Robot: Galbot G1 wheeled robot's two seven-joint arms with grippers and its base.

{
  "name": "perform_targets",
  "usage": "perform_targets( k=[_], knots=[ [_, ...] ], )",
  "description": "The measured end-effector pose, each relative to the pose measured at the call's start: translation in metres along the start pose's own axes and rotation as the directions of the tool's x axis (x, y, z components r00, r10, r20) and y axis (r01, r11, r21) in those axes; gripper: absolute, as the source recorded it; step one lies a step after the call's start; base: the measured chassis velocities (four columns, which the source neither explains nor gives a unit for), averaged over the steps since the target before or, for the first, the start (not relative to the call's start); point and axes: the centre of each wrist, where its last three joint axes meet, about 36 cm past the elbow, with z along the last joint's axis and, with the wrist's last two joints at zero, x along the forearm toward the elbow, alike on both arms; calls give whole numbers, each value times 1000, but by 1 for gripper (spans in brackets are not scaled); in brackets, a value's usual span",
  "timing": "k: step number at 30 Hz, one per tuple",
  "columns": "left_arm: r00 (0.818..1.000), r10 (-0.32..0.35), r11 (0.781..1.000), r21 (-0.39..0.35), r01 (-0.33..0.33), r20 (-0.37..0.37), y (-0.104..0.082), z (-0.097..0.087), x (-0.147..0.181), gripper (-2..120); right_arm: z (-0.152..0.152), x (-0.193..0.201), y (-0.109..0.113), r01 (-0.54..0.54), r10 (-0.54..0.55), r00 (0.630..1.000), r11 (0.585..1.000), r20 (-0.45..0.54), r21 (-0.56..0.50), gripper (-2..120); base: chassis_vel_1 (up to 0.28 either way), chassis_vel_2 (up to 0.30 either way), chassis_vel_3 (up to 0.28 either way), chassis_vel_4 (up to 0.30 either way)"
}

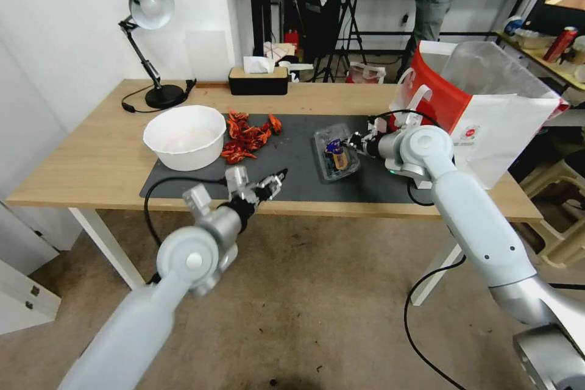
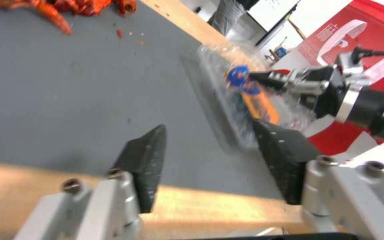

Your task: Close the takeout container lid, then place the container into the takeout bag.

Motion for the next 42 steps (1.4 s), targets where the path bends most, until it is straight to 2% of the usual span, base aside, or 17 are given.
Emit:
perform_targets(
  k=[2, 3, 6, 8, 11, 21, 24, 26, 29, 30, 33, 34, 35, 38, 39, 40, 42],
  knots=[
    [1000, 1, 1000, 7, -1, 0, -2, 3, 4, 66, -1, 12, -3, 8, -8, 1000, 1000, 27, 1, 0, 0, 0, 0, 0],
    [1000, 1, 1000, 7, -1, 0, -2, 3, 4, 66, -1, 12, -3, 8, -8, 1000, 1000, 27, 1, 0, 0, 0, 0, 0],
    [1000, 1, 1000, 11, -1, -10, -3, 10, 6, 81, -5, 30, -11, 8, -7, 998, 1000, 69, -6, 0, 0, 0, 0, 0],
    [1000, -1, 1000, 14, 1, -9, -3, 12, 8, 84, -6, 35, -11, 12, -11, 997, 1000, 80, -6, 0, 0, 0, 0, 0],
    [1000, -17, 1000, 26, 17, 6, -2, 18, 18, 97, -9, 46, -10, 28, -28, 994, 1000, 109, 5, 0, 0, 0, 0, 0],
    [998, -38, 999, 9, 37, 56, -1, 21, 33, 100, -20, 73, -5, 63, -74, 975, 996, 211, 60, 0, 0, 0, 0, 0],
    [994, -57, 998, 3, 57, 94, 0, 22, 41, 100, -26, 99, 5, 87, -122, 941, 989, 315, 123, 0, 0, 0, 0, 0],
    [993, -61, 998, -1, 62, 101, 1, 22, 42, 100, -27, 104, 7, 89, -131, 933, 986, 334, 138, 0, 0, 0, 0, 0],
    [989, -74, 996, -34, 79, 130, 6, 18, 45, 100, -26, 119, 13, 97, -177, 892, 974, 415, 205, 0, 0, 0, 0, 0],
    [989, -74, 996, -34, 79, 130, 6, 18, 45, 100, -26, 119, 13, 97, -177, 892, 974, 415, 205, 0, 0, 0, 0, 0],
    [988, -83, 995, -43, 89, 134, 5, 24, 48, 100, -22, 127, 18, 77, -222, 816, 957, 533, 281, 0, 0, 0, 0, 0],
    [987, -84, 995, -43, 91, 133, 5, 26, 48, 100, -22, 129, 18, 66, -229, 798, 953, 558, 295, 0, 0, 0, 0, 0],
    [987, -84, 995, -43, 91, 133, 5, 26, 48, 100, -22, 129, 18, 66, -229, 798, 953, 558, 295, 0, 0, 0, 0, 0],
    [987, -91, 994, -40, 97, 132, 6, 30, 48, 100, -26, 135, 21, 21, -243, 730, 942, 639, 334, 0, 0, 0, 0, 0],
    [987, -95, 994, -40, 101, 132, 7, 32, 47, 100, -31, 138, 22, -7, -244, 694, 939, 677, 345, 0, 0, 0, 0, 0],
    [987, -95, 994, -40, 101, 132, 7, 32, 47, 100, -31, 138, 22, -7, -244, 694, 939, 677, 345, 0, 0, 0, 0, 0],
    [986, -98, 994, -37, 104, 133, 8, 33, 47, 100, -39, 139, 20, -71, -228, 643, 933, 731, 353, 0, 0, 0, 0, 0]
  ],
)
